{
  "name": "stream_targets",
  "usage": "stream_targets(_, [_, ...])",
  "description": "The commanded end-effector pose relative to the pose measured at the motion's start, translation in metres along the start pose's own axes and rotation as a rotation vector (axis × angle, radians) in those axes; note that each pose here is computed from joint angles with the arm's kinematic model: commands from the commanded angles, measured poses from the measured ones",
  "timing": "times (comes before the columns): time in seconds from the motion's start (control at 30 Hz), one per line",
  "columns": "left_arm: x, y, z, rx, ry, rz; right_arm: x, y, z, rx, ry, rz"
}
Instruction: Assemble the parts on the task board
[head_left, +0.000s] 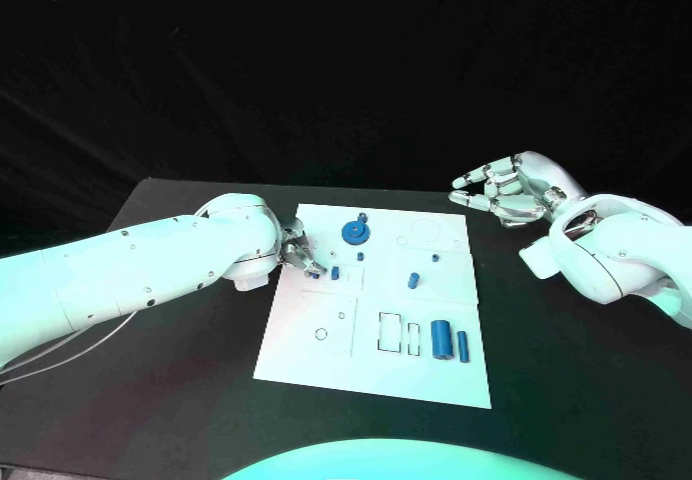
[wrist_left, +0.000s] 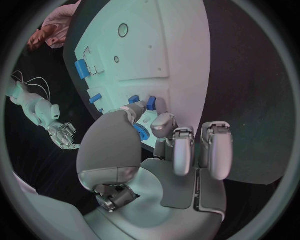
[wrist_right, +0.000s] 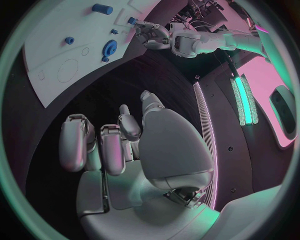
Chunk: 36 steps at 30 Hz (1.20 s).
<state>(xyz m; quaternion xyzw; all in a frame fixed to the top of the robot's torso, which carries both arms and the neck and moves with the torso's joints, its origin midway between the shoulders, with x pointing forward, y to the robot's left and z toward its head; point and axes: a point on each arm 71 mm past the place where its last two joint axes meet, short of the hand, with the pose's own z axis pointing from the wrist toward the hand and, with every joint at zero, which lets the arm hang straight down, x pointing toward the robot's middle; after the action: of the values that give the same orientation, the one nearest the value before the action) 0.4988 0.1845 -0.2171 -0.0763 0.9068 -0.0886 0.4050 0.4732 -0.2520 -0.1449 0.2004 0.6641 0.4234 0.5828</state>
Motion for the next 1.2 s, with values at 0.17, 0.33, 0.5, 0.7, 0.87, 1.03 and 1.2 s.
stream_targets(0.17, [0.0006,0.0021,0.0004,-0.015,0.005,-0.002,0.001,0.001,0.0,-0.012,0.007,-0.007])
stream_targets(0.33, [-0.0003,0.0025,0.0001,-0.012,-0.006,-0.012,0.0,0.001,0.0,-0.013,0.006,-0.007])
stream_targets(0.5, [-0.0017,0.0026,-0.0004,-0.003,-0.022,-0.046,0.0,0.001,0.0,-0.014,0.006,-0.007])
stream_targets(0.7, [-0.006,0.0031,-0.002,0.026,-0.057,-0.14,0.001,0.001,0.0,-0.014,0.006,-0.007])
stream_targets(0.87, [-0.0124,0.0049,-0.0047,0.062,-0.094,-0.249,0.0,0.001,0.0,-0.014,0.006,-0.008])
stream_targets(1.03, [-0.0187,0.0038,-0.0081,0.117,-0.131,-0.334,0.0,0.0,0.0,-0.013,0.004,-0.008])
stream_targets(1.2, [-0.0241,-0.0047,-0.012,0.227,-0.182,-0.379,-0.001,-0.001,0.001,-0.013,0.002,-0.009])
